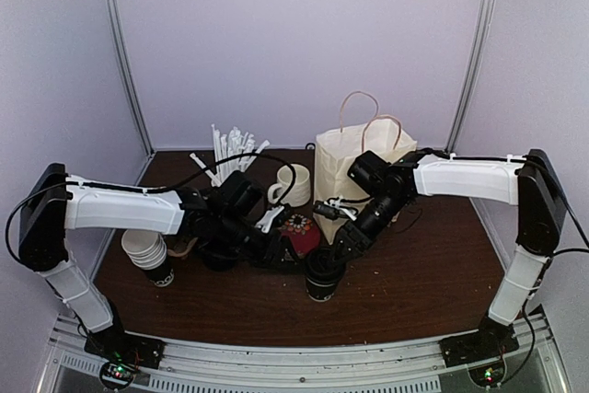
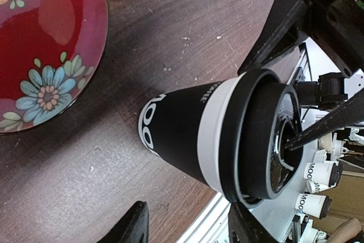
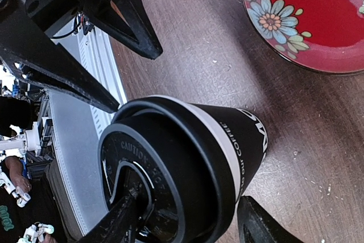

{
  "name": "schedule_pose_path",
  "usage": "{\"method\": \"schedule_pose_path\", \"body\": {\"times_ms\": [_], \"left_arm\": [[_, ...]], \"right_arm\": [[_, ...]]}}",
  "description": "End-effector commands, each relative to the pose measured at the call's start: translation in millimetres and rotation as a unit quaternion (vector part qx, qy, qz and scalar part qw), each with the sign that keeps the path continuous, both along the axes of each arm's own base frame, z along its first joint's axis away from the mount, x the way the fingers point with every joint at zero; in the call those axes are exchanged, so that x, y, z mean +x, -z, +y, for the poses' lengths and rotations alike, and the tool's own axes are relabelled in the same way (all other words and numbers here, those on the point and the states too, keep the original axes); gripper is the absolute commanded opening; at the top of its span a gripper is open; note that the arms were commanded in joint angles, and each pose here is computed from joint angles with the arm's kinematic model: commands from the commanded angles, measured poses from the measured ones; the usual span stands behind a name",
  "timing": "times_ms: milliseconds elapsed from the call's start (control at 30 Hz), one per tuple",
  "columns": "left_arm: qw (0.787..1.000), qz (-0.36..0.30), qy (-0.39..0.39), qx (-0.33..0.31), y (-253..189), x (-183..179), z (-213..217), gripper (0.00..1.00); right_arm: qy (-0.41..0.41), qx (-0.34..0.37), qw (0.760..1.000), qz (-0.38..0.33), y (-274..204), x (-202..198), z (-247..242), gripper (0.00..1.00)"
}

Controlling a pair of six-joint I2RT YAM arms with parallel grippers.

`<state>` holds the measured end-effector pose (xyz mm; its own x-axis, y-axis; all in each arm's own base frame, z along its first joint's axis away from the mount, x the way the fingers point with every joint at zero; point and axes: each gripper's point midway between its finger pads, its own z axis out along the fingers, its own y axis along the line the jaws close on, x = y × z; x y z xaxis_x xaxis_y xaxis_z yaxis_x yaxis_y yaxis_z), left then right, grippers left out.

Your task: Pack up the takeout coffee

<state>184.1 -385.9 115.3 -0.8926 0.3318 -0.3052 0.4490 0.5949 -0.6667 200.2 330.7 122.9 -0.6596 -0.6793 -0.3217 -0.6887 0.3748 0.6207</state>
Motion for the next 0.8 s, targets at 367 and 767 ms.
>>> {"method": "schedule_pose_path", "body": {"times_ms": [367, 767], "left_arm": [[0.999, -0.030, 0.018, -0.039, -26, 12, -24, 0.50], [0.997, 0.010, -0.008, 0.075, 26, 20, -5, 0.40]], "right_arm": [[-0.014, -0.021, 1.000, -0.008, 6, 1, -4, 0.63], [-0.021, -0.016, 1.000, -0.017, -7, 4, -6, 0.69]]}}
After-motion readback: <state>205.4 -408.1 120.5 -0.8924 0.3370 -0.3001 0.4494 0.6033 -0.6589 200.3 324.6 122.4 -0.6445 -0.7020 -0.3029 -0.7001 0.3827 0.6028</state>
